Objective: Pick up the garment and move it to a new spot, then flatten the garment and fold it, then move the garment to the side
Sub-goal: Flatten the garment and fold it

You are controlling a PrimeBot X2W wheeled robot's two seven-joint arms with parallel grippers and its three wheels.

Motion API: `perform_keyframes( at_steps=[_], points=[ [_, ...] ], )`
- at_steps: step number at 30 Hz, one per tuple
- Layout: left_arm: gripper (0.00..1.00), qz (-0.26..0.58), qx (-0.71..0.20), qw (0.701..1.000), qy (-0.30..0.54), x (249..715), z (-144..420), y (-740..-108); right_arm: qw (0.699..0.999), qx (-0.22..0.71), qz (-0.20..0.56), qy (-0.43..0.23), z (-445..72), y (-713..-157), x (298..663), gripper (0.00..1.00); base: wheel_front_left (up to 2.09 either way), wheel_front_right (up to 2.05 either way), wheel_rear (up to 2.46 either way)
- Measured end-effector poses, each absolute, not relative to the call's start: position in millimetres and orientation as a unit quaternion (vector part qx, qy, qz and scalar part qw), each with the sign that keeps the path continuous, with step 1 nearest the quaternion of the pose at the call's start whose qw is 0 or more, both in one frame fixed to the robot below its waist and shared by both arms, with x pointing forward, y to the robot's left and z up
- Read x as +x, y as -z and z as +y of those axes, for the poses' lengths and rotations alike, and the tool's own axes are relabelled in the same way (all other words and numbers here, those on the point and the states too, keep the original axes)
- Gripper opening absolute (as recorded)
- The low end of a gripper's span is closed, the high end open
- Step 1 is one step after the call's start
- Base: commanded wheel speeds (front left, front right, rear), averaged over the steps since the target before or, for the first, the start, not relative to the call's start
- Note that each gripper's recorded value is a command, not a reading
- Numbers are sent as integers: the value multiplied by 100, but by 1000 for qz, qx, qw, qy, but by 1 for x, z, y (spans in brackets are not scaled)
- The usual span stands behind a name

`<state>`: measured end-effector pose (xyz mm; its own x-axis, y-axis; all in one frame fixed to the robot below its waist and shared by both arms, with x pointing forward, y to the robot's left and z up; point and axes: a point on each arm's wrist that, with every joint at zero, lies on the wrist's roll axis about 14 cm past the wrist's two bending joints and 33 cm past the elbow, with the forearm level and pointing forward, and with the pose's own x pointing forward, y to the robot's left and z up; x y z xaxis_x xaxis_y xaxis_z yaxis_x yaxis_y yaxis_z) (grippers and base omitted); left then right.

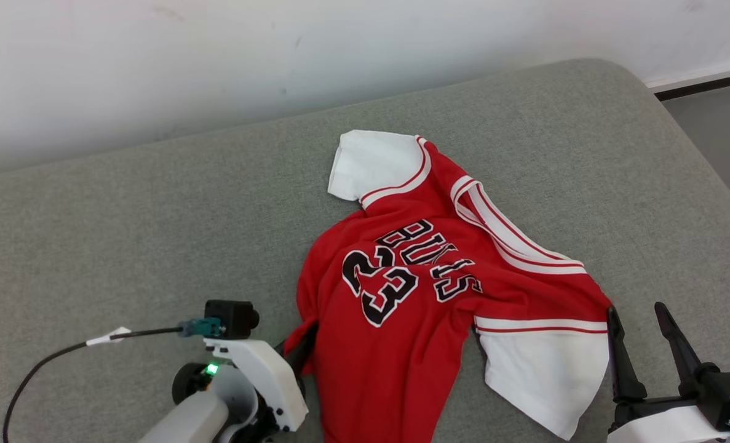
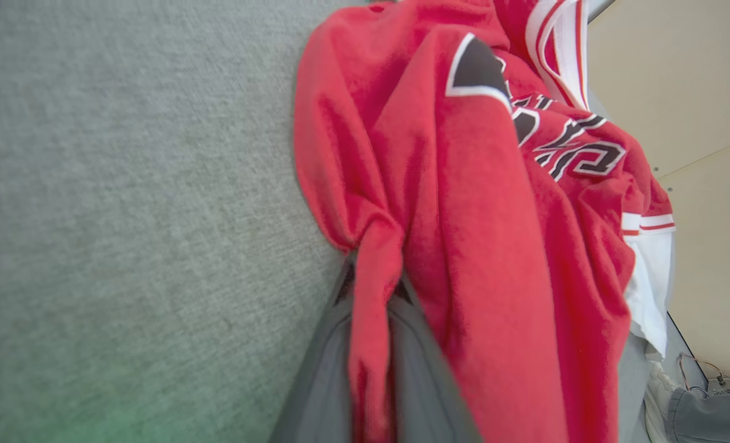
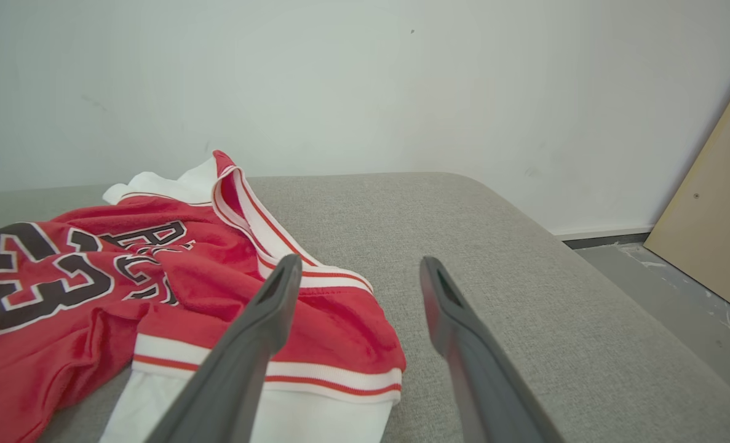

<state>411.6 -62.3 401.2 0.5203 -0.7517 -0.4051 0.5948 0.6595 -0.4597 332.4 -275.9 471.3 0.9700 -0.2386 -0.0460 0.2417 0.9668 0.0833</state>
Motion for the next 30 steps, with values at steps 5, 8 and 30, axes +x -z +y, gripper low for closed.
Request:
perform_keyframes(
  at_steps=[5, 8, 30],
  points=[
    [0, 255, -127, 894, 347, 451, -42, -413, 992, 45, 24, 116, -272, -468, 337, 100, 0, 0, 0],
    [0, 229, -99, 916, 313, 486, -19, -423, 993, 45, 27, 110, -268, -466, 341, 100, 0, 0, 0],
    [100, 124, 62, 970, 200, 611, 50, -461, 993, 34, 46, 103, -266, -455, 358, 100, 0, 0, 0]
  ],
)
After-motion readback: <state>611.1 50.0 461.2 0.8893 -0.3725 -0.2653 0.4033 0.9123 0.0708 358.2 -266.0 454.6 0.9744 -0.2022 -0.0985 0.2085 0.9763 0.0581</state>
